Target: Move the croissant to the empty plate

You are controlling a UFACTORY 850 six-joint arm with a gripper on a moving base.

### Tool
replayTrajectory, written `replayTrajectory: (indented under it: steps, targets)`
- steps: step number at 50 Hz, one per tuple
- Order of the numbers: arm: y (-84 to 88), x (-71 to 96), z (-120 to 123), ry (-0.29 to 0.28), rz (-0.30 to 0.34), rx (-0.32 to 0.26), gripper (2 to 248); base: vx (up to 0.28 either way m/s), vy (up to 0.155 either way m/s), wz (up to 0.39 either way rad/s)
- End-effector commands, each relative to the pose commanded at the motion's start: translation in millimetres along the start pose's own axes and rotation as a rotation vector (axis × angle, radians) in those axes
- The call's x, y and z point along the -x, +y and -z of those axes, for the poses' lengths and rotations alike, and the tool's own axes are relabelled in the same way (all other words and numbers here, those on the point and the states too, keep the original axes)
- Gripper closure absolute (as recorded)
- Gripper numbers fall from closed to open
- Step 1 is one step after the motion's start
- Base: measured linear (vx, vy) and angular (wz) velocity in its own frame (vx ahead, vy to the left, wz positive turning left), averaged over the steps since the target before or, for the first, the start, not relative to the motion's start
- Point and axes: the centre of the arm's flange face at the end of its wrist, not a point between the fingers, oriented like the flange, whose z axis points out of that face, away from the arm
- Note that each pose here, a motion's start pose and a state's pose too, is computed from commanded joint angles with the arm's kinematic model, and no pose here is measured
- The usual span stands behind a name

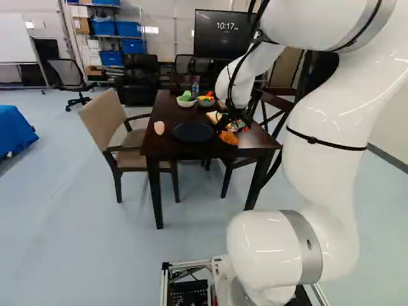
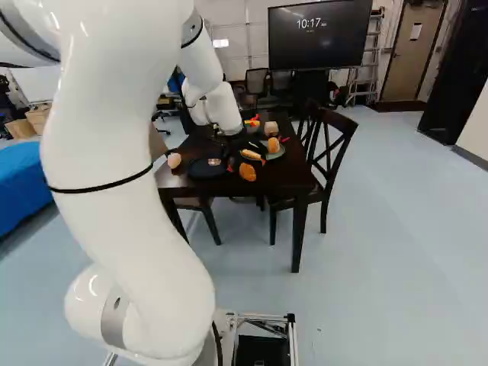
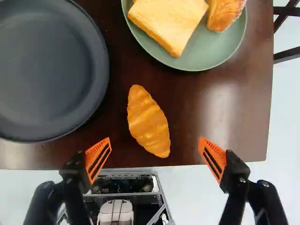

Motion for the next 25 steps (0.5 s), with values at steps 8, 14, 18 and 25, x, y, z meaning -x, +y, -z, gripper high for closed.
replayTrajectory:
  steps: [8, 14, 18, 25]
  targets:
    - [2.9, -7.2, -15, -0.032, -0.003, -0.002, 3, 0.000, 0.000, 0.000]
    - [3.5, -7.7, -25, -0.057, -0.004, -0.004, 3, 0.000, 0.000, 0.000]
    - [3.2, -7.6, -28, -0.062, -0.003, -0.005, 3, 0.000, 0.000, 0.000]
    - [3.2, -7.6, -28, -0.062, -0.003, -0.005, 3, 0.000, 0.000, 0.000]
